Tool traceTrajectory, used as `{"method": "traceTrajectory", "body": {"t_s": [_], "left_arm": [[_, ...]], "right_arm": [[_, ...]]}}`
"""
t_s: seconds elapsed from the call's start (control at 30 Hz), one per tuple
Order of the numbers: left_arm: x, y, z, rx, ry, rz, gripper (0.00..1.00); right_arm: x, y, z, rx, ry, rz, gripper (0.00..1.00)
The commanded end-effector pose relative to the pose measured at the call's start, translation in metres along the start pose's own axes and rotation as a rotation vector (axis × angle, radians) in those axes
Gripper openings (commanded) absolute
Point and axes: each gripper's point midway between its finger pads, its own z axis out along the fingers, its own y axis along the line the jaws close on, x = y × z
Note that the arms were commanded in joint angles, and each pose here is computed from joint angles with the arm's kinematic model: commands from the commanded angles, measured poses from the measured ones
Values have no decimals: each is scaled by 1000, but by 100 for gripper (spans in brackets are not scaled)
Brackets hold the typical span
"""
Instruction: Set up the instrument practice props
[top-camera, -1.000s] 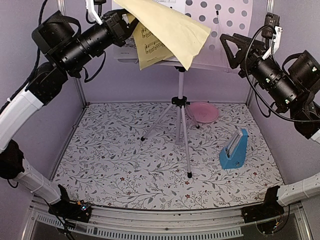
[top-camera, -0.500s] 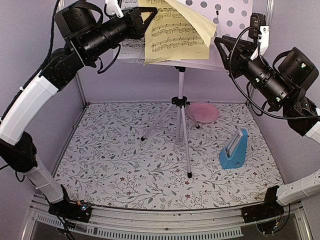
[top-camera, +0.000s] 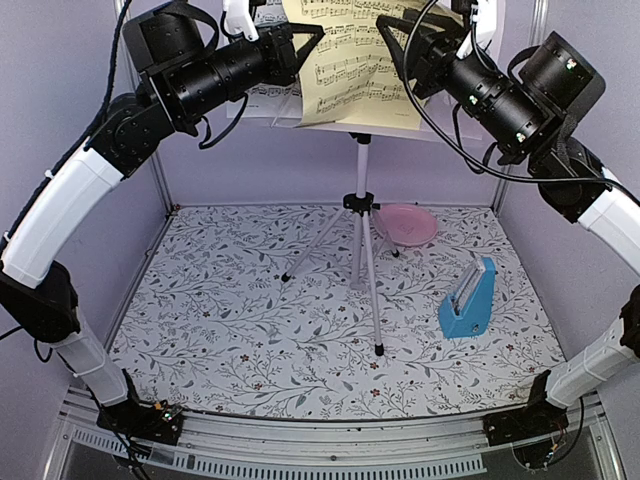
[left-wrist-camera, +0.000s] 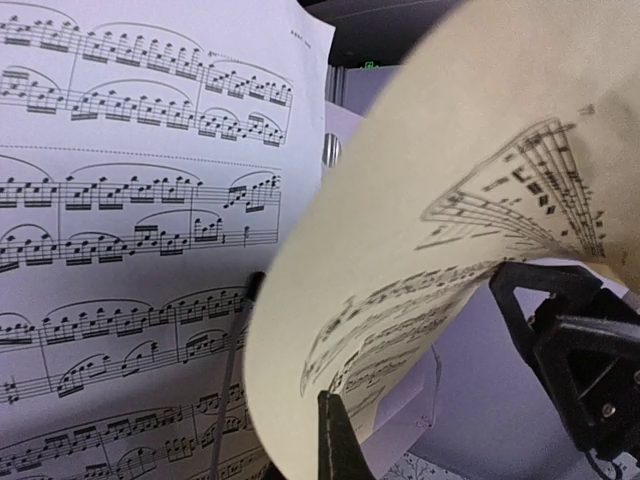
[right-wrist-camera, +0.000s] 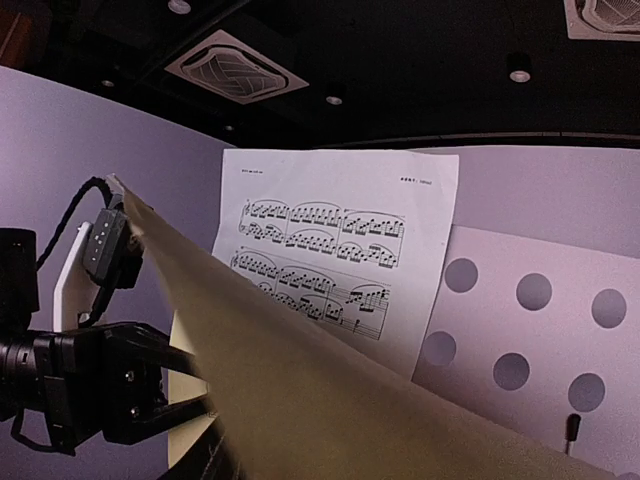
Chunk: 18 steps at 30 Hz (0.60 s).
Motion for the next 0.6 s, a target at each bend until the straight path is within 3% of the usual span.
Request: {"method": "traceTrajectory", "body": {"t_s": [0.0, 0.1, 0.23, 0.57], "left_arm": [[5, -6, 3, 19, 23, 26, 0], [2, -5, 2, 11, 14, 27, 0], [-6, 0, 1, -16, -9, 41, 0], [-23, 15, 9, -117, -67, 64, 0]], "right_arm": [[-26, -26, 13, 104, -80, -83, 55], [-19, -48, 21, 181, -67, -113, 68], [-11, -68, 24, 211, -60, -103, 73], [-2, -72, 13, 215, -25, -106, 73]]}}
